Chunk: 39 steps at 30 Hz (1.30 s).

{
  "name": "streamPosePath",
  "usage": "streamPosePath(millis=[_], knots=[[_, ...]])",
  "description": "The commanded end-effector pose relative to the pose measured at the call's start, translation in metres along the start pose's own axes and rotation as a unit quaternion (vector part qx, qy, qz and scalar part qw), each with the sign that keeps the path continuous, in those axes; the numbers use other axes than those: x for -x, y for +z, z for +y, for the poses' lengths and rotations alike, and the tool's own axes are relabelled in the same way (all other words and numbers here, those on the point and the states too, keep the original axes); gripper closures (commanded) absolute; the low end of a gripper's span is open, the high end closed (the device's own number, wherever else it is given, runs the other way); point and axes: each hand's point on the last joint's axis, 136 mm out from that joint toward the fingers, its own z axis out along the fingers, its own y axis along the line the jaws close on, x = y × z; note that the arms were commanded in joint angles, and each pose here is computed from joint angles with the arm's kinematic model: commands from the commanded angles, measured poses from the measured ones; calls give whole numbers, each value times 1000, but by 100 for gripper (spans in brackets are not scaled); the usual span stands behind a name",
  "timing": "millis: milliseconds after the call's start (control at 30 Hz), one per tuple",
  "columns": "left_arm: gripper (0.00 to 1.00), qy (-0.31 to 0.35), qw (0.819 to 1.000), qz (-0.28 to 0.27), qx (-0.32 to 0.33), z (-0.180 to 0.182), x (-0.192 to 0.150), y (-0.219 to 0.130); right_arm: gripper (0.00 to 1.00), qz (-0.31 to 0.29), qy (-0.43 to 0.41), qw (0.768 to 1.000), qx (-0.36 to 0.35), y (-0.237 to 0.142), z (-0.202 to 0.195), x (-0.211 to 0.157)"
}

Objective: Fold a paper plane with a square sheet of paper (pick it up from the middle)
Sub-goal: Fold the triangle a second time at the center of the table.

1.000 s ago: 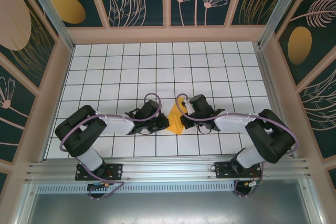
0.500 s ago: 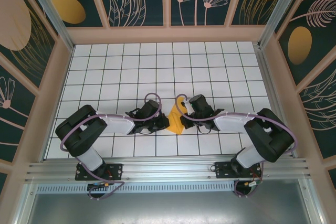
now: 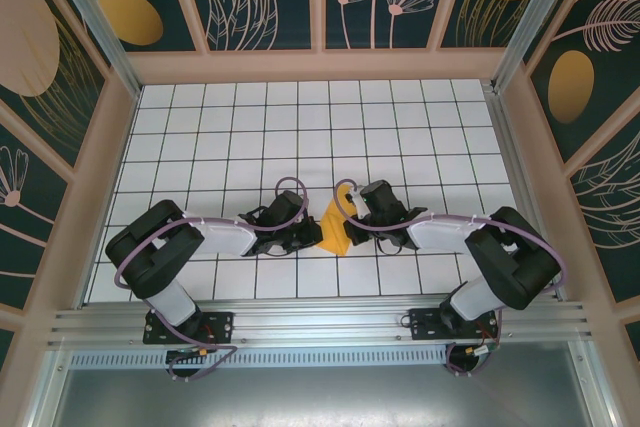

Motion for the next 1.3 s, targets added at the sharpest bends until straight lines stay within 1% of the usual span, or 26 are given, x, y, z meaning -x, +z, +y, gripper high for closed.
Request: streamPosePath(millis=[0, 300, 667, 933, 1267], knots=[[89, 1, 998, 17, 60, 32, -12, 5, 90, -16, 3, 1000, 0, -4, 2, 13], [89, 1, 998, 17, 59, 32, -12, 5, 90, -9, 10, 999, 29, -7, 11, 6], [89, 1, 998, 17, 58, 30, -12, 4, 90, -10, 15, 1000, 10, -12, 6, 5], [89, 2, 998, 18, 59, 32, -13, 5, 90, 0, 16, 999, 30, -11, 11, -2], [89, 2, 998, 17, 57, 30, -12, 4, 90, 4, 15, 1000, 22, -8, 7, -8]])
